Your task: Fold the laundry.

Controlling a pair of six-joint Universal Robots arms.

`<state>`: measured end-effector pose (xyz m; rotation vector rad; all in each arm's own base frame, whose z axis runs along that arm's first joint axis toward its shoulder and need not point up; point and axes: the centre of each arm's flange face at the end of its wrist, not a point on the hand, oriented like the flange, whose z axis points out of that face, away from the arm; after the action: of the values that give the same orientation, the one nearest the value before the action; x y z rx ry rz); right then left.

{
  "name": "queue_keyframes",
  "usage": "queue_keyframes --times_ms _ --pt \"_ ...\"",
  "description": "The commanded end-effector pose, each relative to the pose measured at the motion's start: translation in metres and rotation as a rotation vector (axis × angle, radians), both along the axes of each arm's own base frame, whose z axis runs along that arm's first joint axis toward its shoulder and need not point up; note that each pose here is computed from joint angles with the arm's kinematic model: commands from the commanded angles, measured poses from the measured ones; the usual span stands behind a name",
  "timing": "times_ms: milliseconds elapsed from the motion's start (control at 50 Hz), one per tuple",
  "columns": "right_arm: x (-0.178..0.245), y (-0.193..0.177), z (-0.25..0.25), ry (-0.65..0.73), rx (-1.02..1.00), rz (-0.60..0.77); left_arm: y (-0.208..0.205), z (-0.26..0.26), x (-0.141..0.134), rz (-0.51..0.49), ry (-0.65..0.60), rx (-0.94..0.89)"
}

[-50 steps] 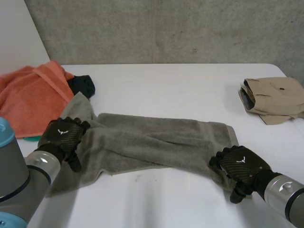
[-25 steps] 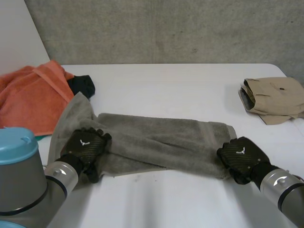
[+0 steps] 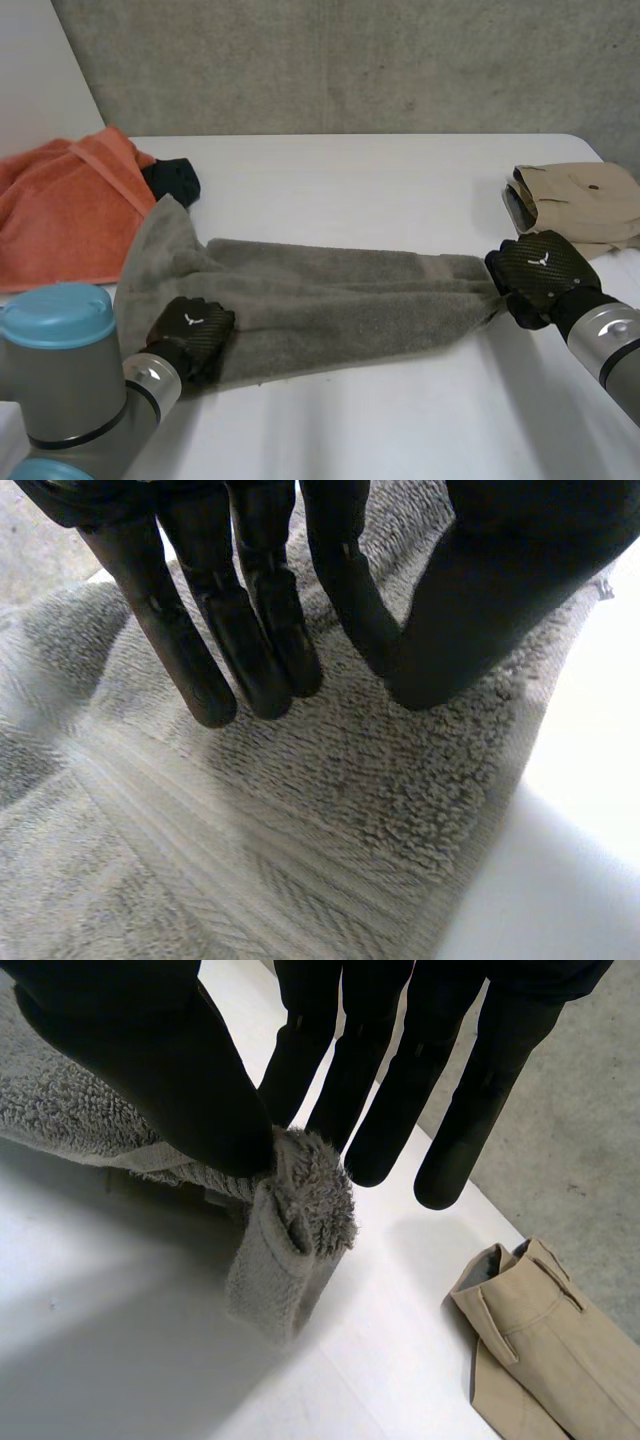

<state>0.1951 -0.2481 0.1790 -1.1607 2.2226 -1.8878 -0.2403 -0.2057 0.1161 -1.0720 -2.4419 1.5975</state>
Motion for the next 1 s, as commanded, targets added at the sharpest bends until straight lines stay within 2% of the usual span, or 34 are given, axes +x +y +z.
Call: queue_keyframes --times_ms 20,120,240,480,700,1000 --pt "0.002 -0.002 0.006 0.002 -0.024 0.006 -0.001 0.001 -0.003 -0.009 -0.005 -0.006" --pt "0.003 -0.003 0.012 0.007 -0.044 0.010 0.000 0.034 0.001 0.001 0.031 -0.082" --pt "0.003 -0.010 0.017 0.002 -0.071 0.006 0.017 0.044 0.012 0.007 0.016 -0.045" --pt "-0.005 -0.049 0.003 0.045 -0.048 -0.150 0.033 0.023 0.026 0.000 -0.081 0.027" --pt "0.000 -0.060 -0.003 0.043 -0.043 -0.145 0.036 0.015 0.025 -0.009 -0.094 0.051" --pt "0.001 -0.056 -0.006 0.043 -0.033 -0.134 0.027 0.003 0.022 -0.006 -0.089 0.030"
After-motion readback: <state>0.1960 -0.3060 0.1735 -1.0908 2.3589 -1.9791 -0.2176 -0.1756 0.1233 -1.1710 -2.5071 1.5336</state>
